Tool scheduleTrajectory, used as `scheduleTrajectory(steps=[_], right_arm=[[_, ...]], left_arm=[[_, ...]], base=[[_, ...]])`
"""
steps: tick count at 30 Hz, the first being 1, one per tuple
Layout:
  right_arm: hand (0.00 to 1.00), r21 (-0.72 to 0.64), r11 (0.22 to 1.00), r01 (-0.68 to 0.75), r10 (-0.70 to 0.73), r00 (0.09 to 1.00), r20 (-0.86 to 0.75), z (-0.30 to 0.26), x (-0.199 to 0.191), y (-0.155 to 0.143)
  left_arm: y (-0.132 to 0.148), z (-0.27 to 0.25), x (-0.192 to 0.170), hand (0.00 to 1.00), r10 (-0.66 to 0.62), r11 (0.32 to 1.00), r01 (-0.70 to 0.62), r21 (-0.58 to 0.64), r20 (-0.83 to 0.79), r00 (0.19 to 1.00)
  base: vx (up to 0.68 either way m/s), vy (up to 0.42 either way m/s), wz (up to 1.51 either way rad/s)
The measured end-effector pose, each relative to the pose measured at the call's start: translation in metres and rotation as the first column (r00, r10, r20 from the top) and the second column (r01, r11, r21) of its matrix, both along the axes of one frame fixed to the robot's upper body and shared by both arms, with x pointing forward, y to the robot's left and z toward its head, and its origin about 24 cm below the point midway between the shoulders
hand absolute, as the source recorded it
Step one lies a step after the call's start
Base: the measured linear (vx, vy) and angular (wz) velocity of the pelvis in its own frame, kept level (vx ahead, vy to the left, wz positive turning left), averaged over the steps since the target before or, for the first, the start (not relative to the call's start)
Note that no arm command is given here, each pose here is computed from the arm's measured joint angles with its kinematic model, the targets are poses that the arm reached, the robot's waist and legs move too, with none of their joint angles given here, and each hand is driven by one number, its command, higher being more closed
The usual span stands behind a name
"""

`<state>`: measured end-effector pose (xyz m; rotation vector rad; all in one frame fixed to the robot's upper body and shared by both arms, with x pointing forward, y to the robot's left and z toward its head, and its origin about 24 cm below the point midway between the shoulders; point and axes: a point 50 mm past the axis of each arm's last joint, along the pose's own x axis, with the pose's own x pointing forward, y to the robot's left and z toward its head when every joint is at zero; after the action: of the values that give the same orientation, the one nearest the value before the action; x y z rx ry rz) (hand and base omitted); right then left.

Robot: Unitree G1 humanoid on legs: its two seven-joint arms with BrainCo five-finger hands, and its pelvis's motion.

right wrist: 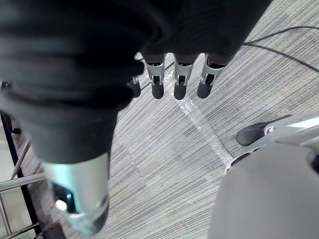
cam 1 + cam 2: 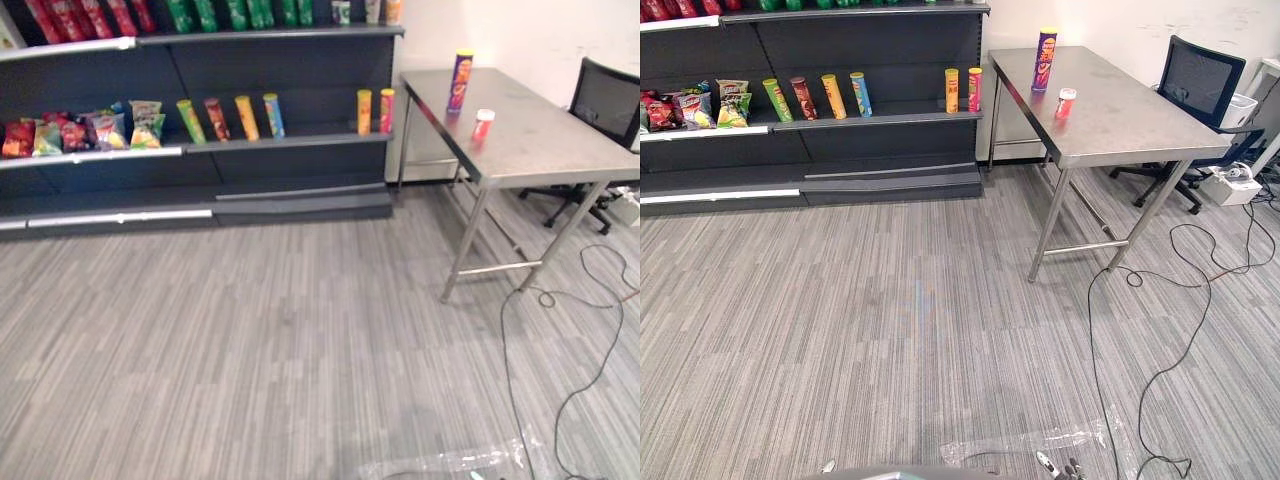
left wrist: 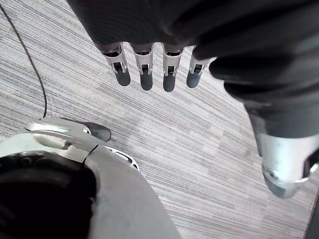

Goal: Put the gum and the chips on the shelf.

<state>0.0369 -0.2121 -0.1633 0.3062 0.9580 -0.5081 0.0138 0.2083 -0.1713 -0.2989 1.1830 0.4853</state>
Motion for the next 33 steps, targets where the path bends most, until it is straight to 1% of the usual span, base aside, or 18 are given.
scheduleTrajectory(steps=[5, 13, 19, 24, 26, 33], right_arm=[[0.0, 0.007, 1.0, -0.019, 0.019, 0.999, 0.045, 0.002, 0.009, 0.002], [0.0, 0.017, 0.999, -0.027, 0.026, 0.998, 0.062, 0.002, 0.014, 0.002], [0.0, 0.042, 0.999, -0.003, 0.0, 0.998, 0.056, 0.001, 0.013, 0.002], [0.0, 0.095, 0.995, 0.018, -0.027, 0.996, 0.087, 0.001, 0.013, 0.004], [0.0, 0.143, 0.989, 0.043, -0.06, 0.991, 0.116, 0.001, 0.013, 0.006], [0.0, 0.16, 0.986, 0.041, -0.062, 0.99, 0.127, 0.001, 0.013, 0.007]], left_arm=[[0.0, 0.0, 0.002, 0.0, 0.001, 1.0, -0.001, 0.004, 0.008, 1.0], [0.0, 0.0, 0.005, 0.0, -0.004, 1.0, 0.004, -0.002, 0.018, 1.0], [-0.001, 0.0, 0.005, 0.0, 0.001, 1.0, -0.001, 0.003, 0.014, 1.0], [-0.001, 0.0, 0.005, 0.0, 0.005, 1.0, -0.005, 0.004, 0.015, 1.0], [-0.001, 0.0, 0.005, 0.0, 0.004, 1.0, -0.005, 0.004, 0.014, 1.0], [-0.001, 0.0, 0.005, 0.0, 0.005, 1.0, -0.005, 0.005, 0.012, 1.0]], base=[[0.02, -0.024, -0.07], [-0.03, -0.038, -0.01], [-0.02, -0.033, -0.01], [-0.02, -0.033, -0.03], [-0.02, -0.039, -0.07], [-0.02, -0.04, -0.01]])
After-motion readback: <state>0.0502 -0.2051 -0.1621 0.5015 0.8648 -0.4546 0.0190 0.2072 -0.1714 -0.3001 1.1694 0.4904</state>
